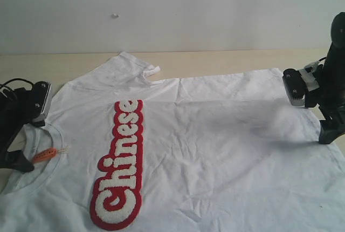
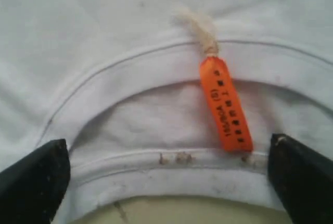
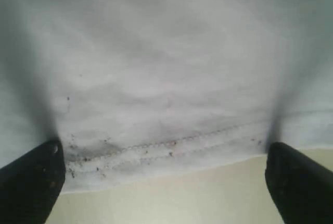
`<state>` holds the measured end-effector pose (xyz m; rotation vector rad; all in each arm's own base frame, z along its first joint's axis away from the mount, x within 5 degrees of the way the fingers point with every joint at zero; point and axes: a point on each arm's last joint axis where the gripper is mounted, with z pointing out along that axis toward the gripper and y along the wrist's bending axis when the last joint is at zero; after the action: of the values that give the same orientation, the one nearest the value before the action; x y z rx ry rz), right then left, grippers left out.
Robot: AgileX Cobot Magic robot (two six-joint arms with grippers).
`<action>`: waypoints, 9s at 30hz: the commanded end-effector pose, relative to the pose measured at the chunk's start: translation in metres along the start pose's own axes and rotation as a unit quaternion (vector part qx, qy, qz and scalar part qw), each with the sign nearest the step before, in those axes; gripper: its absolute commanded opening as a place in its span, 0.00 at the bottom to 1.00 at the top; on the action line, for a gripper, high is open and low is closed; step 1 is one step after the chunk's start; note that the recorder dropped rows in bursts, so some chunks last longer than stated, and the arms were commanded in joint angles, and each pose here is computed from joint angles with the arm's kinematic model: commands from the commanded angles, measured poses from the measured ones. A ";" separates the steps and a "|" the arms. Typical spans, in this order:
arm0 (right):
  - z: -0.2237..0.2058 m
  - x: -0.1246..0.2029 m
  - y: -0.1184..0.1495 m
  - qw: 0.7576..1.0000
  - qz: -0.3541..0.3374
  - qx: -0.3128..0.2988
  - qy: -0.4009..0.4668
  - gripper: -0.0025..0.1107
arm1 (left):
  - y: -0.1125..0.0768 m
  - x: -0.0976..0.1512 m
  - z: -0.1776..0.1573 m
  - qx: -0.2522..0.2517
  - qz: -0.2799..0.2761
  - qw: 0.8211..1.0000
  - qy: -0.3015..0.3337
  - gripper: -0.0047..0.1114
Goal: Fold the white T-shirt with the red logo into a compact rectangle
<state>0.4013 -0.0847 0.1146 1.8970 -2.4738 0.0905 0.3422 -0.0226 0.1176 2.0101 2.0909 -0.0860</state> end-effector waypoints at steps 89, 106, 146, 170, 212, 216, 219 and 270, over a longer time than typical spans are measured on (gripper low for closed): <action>-0.010 -0.010 0.006 0.996 -0.059 -0.017 -0.065 0.95 | -0.032 0.008 0.002 0.032 -0.038 0.998 0.033 0.95; 0.007 -0.003 0.009 0.995 -0.087 -0.050 -0.026 0.95 | -0.032 0.008 0.002 0.028 -0.038 0.998 0.034 0.95; 0.009 -0.006 0.001 0.998 -0.049 -0.008 -0.037 0.95 | -0.032 0.008 0.002 0.029 -0.037 0.998 0.034 0.95; 0.009 -0.006 0.003 0.998 0.054 -0.021 -0.033 0.02 | -0.031 0.008 0.002 0.027 -0.037 0.998 0.034 0.95; -0.078 -0.007 0.006 0.984 0.135 0.074 -0.087 0.02 | -0.008 -0.008 -0.071 -0.086 -0.015 0.996 0.029 0.04; -0.116 -0.007 0.012 0.976 0.150 0.117 -0.108 0.02 | -0.004 -0.008 -0.112 -0.158 -0.063 0.984 0.043 0.04; -0.140 -0.007 0.019 0.967 0.170 0.138 -0.130 0.02 | -0.005 -0.007 -0.139 -0.204 -0.094 0.974 0.044 0.04; -0.315 -0.033 0.158 0.890 0.297 0.164 -0.303 0.02 | -0.122 -0.017 -0.320 -0.410 -0.320 0.854 0.008 0.04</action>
<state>0.2494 0.0088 0.4167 1.2560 -3.5975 -0.1630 0.1768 0.0195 0.4061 0.8046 2.2150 0.5695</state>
